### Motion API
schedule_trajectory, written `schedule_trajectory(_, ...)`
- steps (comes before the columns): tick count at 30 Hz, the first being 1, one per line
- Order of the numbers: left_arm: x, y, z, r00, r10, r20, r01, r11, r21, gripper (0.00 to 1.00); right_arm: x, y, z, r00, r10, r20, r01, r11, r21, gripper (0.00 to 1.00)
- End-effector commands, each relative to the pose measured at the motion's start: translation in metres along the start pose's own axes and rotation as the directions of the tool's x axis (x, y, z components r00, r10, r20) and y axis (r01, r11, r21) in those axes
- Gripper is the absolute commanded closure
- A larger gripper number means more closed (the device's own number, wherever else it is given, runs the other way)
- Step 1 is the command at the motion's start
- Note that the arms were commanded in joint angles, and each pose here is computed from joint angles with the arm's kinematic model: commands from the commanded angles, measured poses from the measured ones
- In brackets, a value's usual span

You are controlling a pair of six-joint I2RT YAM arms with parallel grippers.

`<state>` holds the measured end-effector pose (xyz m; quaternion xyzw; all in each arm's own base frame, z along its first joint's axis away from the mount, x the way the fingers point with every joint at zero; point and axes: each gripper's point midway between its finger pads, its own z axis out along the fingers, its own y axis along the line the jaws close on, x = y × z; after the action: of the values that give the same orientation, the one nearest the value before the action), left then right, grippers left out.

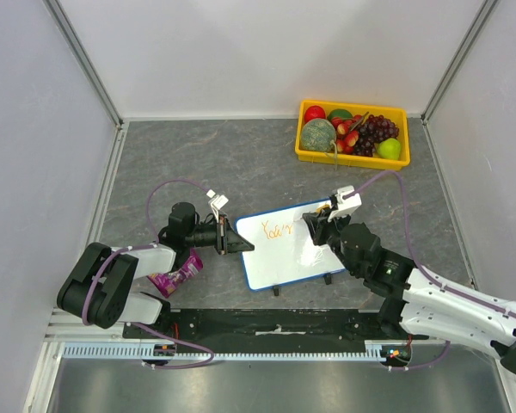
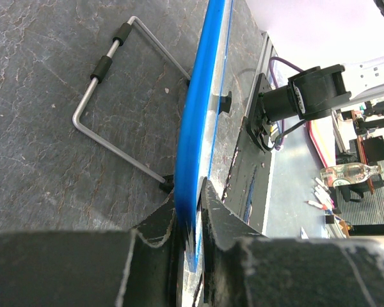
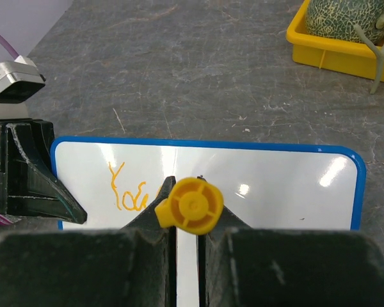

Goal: Write a sentence on the whiteboard

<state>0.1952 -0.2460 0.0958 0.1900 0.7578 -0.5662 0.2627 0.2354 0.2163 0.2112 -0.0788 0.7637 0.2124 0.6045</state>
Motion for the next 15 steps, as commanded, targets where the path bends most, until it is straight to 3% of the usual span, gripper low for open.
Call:
schedule_trajectory(1, 0.007, 0.018, 0.001, 0.999, 0.041, -0.015, -0.042, 0.997, -0.063, 0.98, -0.012, -0.001, -0.003, 0.999, 0.024, 0.031, -0.024, 1.000, 0.001, 1.00)
schedule_trajectory(15, 0.007, 0.018, 0.001, 0.999, 0.040, -0.015, -0.041, 0.997, -0.063, 0.98, 0.021, -0.002, -0.002, 0.999, 0.018, -0.045, -0.019, 1.000, -0.016, 1.00)
